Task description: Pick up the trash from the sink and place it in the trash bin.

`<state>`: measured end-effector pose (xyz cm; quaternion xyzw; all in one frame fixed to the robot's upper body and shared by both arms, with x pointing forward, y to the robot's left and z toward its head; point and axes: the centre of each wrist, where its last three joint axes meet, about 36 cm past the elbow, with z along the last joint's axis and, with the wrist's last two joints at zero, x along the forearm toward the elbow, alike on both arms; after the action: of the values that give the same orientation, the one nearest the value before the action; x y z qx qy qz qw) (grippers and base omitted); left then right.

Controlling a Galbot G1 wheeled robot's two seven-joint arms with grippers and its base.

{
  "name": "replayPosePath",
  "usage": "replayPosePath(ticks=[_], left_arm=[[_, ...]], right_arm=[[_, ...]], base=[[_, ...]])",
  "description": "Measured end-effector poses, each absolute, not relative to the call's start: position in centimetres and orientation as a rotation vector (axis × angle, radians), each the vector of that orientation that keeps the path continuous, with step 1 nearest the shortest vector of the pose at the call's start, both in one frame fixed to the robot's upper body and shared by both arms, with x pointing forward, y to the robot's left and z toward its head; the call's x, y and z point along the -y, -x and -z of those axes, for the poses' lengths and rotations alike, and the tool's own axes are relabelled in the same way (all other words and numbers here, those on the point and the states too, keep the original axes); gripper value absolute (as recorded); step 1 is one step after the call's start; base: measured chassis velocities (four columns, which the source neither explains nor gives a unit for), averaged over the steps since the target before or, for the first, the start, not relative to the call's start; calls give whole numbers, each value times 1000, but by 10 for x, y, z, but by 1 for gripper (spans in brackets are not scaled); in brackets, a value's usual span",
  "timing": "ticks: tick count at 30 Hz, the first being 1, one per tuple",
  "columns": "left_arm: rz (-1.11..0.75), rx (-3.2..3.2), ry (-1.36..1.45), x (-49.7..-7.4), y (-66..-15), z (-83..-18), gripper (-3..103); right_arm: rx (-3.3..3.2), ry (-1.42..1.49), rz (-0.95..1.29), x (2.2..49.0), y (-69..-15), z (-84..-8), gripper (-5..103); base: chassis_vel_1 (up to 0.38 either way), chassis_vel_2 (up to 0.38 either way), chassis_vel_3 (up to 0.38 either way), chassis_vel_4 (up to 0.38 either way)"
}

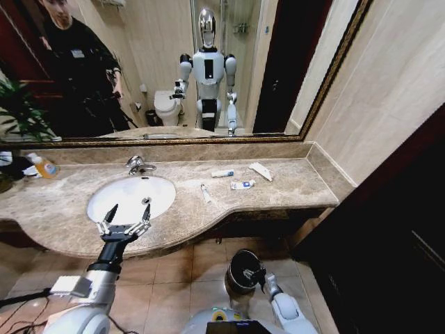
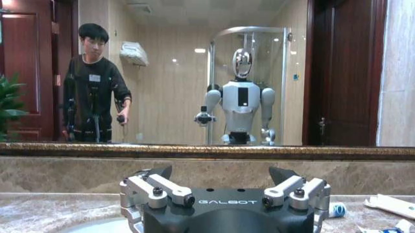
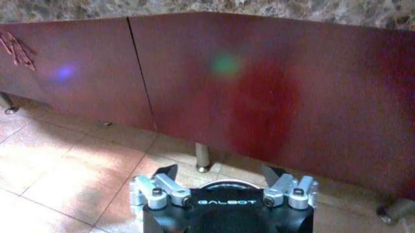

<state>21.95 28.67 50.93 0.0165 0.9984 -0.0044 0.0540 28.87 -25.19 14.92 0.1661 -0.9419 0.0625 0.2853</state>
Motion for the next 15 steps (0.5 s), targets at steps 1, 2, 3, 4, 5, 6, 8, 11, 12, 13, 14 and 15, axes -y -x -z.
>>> replayPosePath(ticks=[1, 2, 3, 4, 5, 6, 8, 11, 12, 13, 14, 15], left_arm=[[13, -3033, -50, -287, -219, -509, 100], [13, -3033, -50, -287, -219, -509, 100], [13, -3033, -50, -287, -219, -509, 100], [13, -3033, -50, -287, -219, -509, 100], [13, -3033, -50, -287, -219, -509, 100], [13, -3033, -50, -287, -219, -509, 100], [13, -3033, -50, -287, -219, -509, 100], [13, -3033, -50, -287, -219, -509, 100], [13, -3033, -50, -287, -219, -509, 100], [13, -3033, -50, -287, -219, -509, 100], [13, -3033, -50, -287, -219, -509, 100], [13, -3033, -50, -287, -219, -509, 100]], right_arm=[[2520, -447, -166, 252, -289, -151, 93], [2520, -449, -165, 252, -289, -152, 97], [2520, -449, -165, 252, -289, -152, 97], [2521, -450, -165, 253, -288, -155, 99], [2522, -451, -169, 255, -286, -156, 99], [2522, -452, -173, 257, -285, -157, 99], [2533, -453, -181, 261, -283, -163, 100], [2593, -441, -195, 268, -281, -181, 100], [2593, -441, -195, 268, -281, -181, 100], [2624, -433, -215, 270, -281, -188, 100], [2655, -429, -244, 272, -282, -196, 100], [2669, -430, -257, 274, -284, -202, 100]], base=[[0, 0, 0, 0], [0, 0, 0, 0], [0, 0, 0, 0], [0, 0, 0, 0], [0, 0, 0, 0], [0, 0, 0, 0], [0, 0, 0, 0], [0, 0, 0, 0], [0, 0, 0, 0], [0, 0, 0, 0], [0, 0, 0, 0], [0, 0, 0, 0]])
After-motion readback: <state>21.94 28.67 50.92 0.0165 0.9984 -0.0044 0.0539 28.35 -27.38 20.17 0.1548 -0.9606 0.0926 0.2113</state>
